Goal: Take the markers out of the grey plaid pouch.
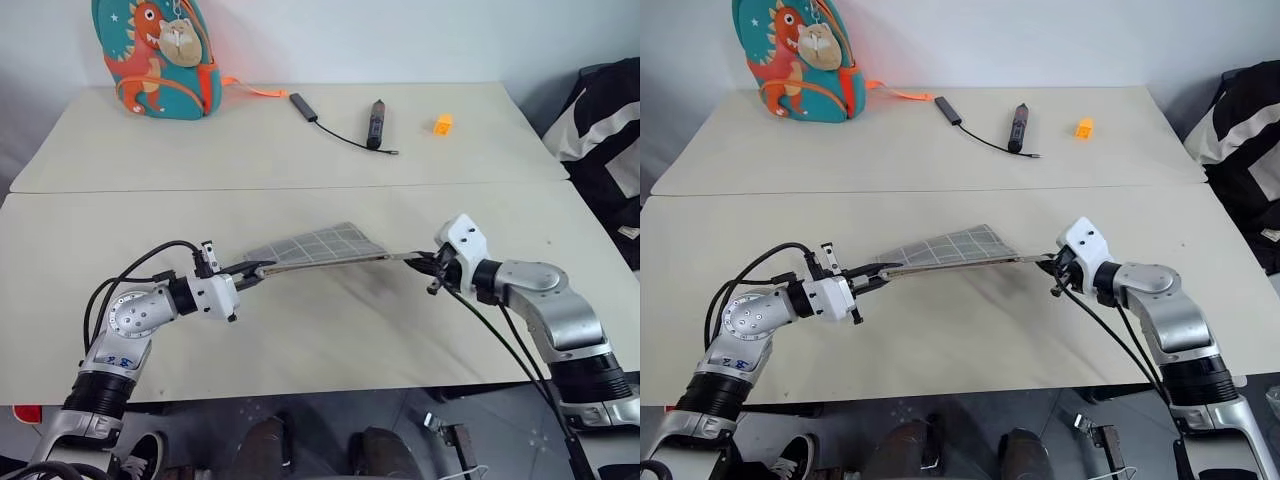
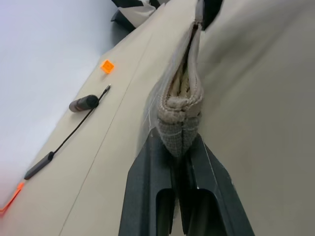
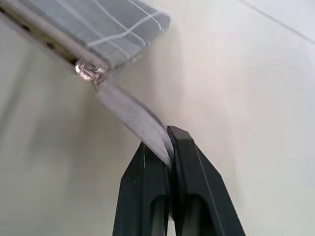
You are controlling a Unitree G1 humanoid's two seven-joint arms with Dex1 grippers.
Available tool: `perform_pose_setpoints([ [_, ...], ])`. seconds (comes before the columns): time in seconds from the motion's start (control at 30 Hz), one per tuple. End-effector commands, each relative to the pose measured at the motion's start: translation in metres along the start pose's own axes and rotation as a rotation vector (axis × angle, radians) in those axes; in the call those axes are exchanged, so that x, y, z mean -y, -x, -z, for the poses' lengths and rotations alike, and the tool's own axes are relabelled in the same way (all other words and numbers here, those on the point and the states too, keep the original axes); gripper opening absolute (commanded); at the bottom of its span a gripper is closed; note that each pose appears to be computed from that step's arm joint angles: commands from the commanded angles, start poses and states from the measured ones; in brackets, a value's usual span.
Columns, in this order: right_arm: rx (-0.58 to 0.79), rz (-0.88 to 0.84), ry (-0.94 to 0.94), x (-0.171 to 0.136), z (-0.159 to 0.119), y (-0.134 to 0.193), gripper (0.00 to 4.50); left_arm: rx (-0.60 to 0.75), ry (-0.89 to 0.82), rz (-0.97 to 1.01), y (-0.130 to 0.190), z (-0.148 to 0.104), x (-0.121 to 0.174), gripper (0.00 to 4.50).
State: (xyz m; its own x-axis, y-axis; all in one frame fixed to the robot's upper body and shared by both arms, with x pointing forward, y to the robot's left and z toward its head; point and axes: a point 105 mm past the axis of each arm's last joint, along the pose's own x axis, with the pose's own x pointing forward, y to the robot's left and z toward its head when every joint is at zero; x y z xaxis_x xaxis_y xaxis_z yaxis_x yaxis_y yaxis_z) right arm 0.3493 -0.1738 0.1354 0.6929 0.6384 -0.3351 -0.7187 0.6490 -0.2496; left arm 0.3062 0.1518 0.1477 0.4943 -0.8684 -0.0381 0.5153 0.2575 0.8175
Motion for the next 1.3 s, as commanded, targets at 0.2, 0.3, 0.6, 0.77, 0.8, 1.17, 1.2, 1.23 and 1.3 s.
perform_pose_setpoints([
  [0.2,0.099,-0.054,-0.02,-0.007,-0.021,0.008,0.71,0.051,0.013,-0.061,-0.002,-0.005,-0.011,0.0],
  [0.3,0.109,-0.128,-0.063,-0.019,-0.024,0.013,1.73,0.053,0.011,-0.057,-0.004,-0.006,-0.011,0.0],
  [0.6,0.189,-0.247,-0.1,-0.032,-0.053,0.039,3.01,0.047,0.011,-0.047,-0.004,-0.005,-0.009,0.0],
  [0.77,0.278,-0.27,-0.091,-0.05,-0.073,0.026,2.61,0.065,0.029,-0.048,-0.009,-0.007,-0.008,0.0],
  [0.8,0.283,-0.272,-0.051,-0.057,-0.074,0.02,2.38,0.07,0.032,-0.043,-0.012,-0.008,-0.007,0.0],
  [1.17,0.284,-0.191,0.154,-0.074,-0.06,-0.012,0.02,0.088,0.045,-0.036,-0.019,-0.015,-0.007,0.0],
  [1.2,0.285,-0.184,0.158,-0.073,-0.06,-0.012,0.02,0.088,0.045,-0.036,-0.019,-0.015,-0.007,0.0],
  [1.23,0.273,-0.182,0.17,-0.072,-0.058,-0.012,0.02,0.09,0.048,-0.037,-0.019,-0.015,-0.007,0.0],
  [1.3,0.268,-0.173,0.17,-0.071,-0.057,-0.014,0.02,0.093,0.049,-0.027,-0.019,-0.016,-0.004,0.0],
])
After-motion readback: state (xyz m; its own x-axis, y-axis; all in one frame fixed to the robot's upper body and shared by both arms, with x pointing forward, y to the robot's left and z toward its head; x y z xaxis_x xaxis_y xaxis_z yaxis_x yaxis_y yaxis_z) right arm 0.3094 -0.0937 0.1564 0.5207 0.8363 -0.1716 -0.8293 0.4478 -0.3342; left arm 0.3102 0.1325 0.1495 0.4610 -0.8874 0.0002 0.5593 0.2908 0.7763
